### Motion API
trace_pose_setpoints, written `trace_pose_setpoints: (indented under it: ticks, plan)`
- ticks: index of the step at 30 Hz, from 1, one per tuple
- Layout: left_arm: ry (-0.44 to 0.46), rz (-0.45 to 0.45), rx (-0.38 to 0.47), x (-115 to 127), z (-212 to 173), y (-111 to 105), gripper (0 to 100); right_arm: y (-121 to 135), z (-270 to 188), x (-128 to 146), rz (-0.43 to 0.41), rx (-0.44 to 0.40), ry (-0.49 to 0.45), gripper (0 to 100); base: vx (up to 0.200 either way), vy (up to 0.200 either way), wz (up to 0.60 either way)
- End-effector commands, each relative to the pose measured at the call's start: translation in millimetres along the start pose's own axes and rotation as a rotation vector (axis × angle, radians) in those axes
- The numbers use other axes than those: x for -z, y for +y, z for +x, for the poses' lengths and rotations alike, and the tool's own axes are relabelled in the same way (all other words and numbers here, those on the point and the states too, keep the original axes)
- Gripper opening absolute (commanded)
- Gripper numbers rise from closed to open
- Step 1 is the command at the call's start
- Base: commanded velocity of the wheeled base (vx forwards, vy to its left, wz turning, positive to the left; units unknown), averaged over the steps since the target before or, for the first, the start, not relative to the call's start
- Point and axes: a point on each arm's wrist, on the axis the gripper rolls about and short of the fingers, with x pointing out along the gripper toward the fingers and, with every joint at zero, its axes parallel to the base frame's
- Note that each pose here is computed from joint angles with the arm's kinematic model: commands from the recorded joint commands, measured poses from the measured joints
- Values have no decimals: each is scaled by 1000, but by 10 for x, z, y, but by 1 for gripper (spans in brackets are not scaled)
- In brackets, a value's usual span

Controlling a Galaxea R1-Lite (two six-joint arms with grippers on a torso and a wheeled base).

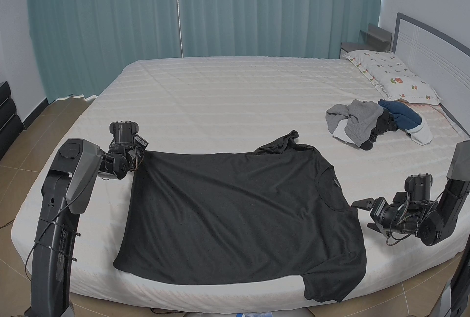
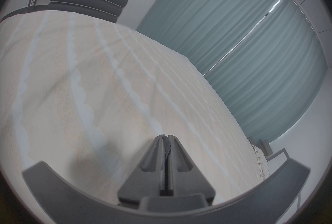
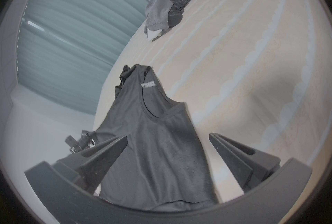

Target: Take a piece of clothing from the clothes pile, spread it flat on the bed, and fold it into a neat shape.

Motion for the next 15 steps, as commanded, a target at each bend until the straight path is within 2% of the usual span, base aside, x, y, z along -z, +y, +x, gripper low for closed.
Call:
trace_pose_setpoints:
  ticks: [1, 3, 9, 10, 15]
  plan:
    - [1, 1, 0, 1, -2, -6, 0, -157, 37, 169, -50, 58, 74, 100, 0, 0, 0]
    - [3, 7, -2, 18, 3, 1, 0, -190, 72, 223, -80, 68, 102, 100, 0, 0, 0]
    - [9, 11, -6, 47, 7, 11, 0, -195, 86, 241, -87, 70, 110, 100, 0, 0, 0]
    - [9, 11, -6, 47, 7, 11, 0, -200, 89, 251, -90, 72, 115, 0, 0, 0, 0]
    - [26, 17, -26, 58, 6, 25, 0, -192, 56, 248, -92, 83, 110, 0, 0, 0, 0]
